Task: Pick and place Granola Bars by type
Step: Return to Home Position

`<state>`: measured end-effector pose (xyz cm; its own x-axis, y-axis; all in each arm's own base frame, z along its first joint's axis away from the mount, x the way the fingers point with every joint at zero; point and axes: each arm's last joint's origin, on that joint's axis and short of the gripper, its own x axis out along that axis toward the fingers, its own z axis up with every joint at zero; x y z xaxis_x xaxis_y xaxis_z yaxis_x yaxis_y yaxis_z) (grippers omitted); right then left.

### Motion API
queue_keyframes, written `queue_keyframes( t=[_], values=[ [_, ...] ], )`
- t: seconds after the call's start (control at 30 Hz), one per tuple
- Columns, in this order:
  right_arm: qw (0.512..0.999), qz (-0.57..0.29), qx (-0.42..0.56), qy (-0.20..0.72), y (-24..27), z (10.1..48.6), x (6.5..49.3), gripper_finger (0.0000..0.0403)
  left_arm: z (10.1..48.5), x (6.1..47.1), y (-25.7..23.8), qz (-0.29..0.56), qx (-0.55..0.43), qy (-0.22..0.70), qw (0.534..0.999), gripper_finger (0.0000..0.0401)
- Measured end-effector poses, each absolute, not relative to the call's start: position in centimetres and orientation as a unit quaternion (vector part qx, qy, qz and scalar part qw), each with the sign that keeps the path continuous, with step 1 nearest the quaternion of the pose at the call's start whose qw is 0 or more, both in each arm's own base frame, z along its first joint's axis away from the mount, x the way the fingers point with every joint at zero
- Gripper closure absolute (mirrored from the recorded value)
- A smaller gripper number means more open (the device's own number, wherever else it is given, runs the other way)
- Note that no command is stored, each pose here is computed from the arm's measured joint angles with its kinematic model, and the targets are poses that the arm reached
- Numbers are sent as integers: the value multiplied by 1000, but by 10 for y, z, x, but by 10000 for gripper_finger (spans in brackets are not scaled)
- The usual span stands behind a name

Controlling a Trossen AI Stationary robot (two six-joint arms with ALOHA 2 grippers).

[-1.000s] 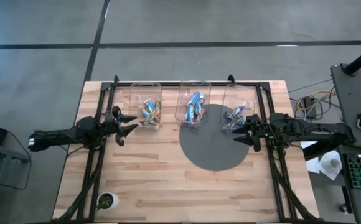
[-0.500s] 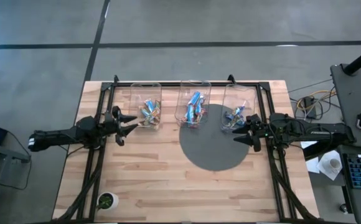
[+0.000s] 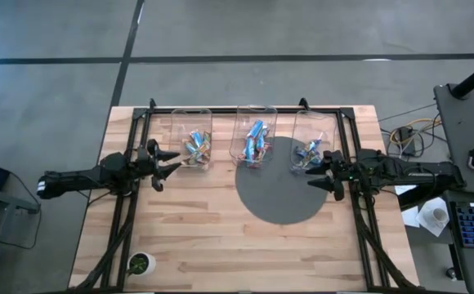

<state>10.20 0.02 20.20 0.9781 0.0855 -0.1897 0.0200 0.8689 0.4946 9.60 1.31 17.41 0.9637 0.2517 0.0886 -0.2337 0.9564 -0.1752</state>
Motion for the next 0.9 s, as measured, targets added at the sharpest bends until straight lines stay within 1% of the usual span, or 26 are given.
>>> queue_keyframes(
  t=[0.13,0.33,0.6,0.7,0.9],
  values=[
    [973,29,221,58,0,194,97,170,174,96,13,123,-82,-55,988,230],
    [990,45,132,-28,0,173,97,170,174,96,13,123,-82,-54,988,230],
    [998,52,43,-17,3,169,97,170,172,97,13,127,-81,-44,988,230],
    [998,58,31,-17,4,169,97,170,171,97,13,128,-81,-40,988,230],
    [998,57,38,-11,4,169,98,170,171,97,13,128,-81,-39,988,230]
  ],
)
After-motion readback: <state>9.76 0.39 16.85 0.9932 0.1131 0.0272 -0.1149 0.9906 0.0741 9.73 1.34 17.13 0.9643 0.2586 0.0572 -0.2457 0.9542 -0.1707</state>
